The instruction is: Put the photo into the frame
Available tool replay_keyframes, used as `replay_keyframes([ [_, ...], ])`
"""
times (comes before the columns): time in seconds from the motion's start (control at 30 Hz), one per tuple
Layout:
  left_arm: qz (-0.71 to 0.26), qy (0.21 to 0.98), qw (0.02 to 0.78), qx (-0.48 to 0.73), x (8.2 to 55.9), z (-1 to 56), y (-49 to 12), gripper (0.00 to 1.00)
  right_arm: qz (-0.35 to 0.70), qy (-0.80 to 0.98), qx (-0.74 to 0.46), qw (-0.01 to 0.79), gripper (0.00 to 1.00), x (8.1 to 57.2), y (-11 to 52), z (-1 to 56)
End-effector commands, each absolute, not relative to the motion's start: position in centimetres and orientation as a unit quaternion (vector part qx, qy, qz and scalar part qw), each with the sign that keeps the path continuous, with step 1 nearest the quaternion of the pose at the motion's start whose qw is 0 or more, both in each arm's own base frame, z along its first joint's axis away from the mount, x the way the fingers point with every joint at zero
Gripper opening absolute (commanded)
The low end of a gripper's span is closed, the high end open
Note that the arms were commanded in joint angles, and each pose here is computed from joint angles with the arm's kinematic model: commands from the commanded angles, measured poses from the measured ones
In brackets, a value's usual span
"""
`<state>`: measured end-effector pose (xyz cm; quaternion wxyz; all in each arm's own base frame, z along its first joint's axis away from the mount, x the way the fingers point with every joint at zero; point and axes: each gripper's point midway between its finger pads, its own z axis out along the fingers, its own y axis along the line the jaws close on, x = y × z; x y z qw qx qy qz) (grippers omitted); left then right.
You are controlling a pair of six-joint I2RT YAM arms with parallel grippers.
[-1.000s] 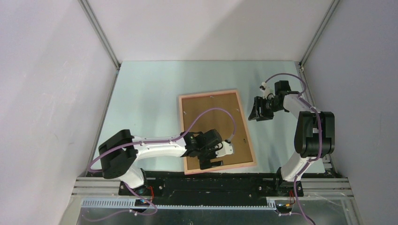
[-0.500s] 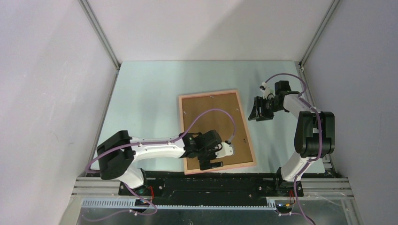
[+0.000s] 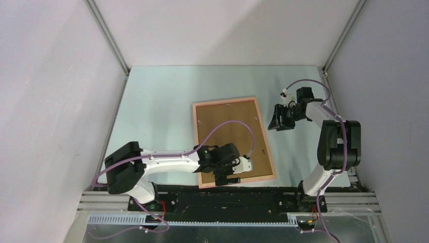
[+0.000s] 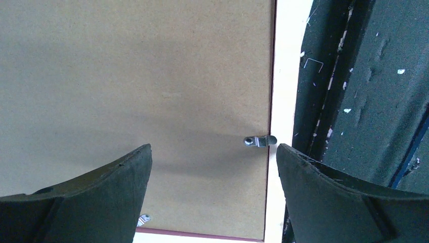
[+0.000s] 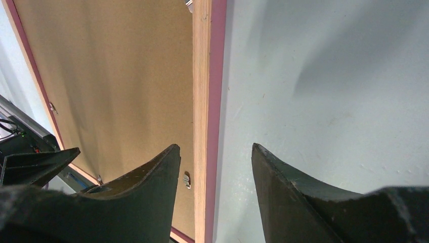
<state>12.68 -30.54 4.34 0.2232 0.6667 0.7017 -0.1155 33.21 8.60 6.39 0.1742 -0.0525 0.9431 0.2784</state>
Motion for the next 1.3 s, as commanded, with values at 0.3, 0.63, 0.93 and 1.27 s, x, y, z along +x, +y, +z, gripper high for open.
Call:
replay_keyframes([
  [0.3,-0.114,0.687,0.239,0.676,13.1,4.4,-31.6,0.93,0.299,0.94,-0.055,0.156,0.57,32.6,9.3,5.7],
  [0.63,-0.114,0.684,0.241,0.679,13.4,4.1,-32.1,0.92,0.297,0.945,-0.057,0.126,0.55,32.0,9.9,4.0],
  [0.93,-0.1,0.683,0.252,0.678,14.1,4.0,-32.3,0.91,0.302,0.945,-0.08,0.097,0.54,31.0,11.8,2.8],
  [1.27,-0.098,0.681,0.265,0.675,14.8,4.2,-33.3,0.89,0.312,0.943,-0.085,0.082,0.53,30.5,12.6,2.4],
])
